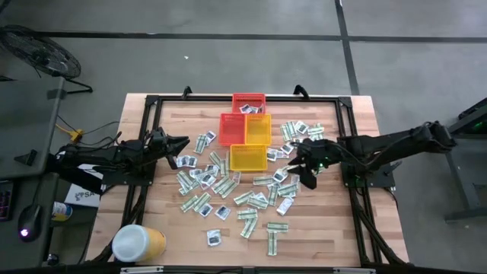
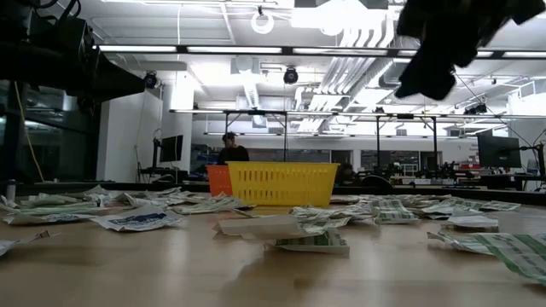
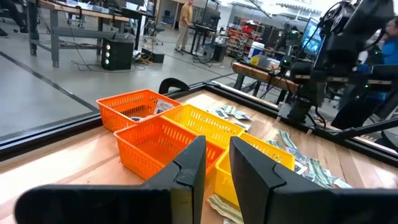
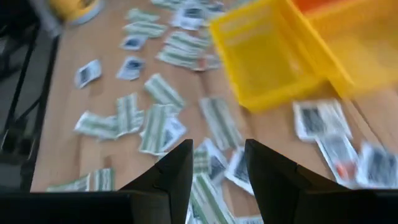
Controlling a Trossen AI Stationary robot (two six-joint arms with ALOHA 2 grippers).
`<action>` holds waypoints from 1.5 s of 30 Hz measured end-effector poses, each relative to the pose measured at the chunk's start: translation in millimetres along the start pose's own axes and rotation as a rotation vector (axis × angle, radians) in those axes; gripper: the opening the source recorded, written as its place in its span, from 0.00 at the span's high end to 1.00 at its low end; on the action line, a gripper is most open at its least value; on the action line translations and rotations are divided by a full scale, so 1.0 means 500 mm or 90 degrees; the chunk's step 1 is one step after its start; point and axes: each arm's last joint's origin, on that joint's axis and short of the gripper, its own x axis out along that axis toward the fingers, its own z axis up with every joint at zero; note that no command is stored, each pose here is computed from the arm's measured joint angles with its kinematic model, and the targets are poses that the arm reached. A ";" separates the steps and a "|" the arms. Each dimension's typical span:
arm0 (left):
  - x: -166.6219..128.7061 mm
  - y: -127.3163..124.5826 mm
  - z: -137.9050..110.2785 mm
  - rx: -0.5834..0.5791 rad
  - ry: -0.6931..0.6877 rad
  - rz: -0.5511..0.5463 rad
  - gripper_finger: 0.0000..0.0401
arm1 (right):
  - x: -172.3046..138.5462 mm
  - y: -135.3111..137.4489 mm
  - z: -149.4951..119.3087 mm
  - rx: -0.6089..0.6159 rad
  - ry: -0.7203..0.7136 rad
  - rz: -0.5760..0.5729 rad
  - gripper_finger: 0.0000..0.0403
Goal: Pick & Place First Aid Supplies
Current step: Put the towelette pack into the top yellow bin
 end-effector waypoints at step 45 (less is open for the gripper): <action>0.000 0.000 0.000 0.000 0.000 0.000 0.82 | 0.089 -0.284 0.048 -0.162 0.357 -0.202 0.67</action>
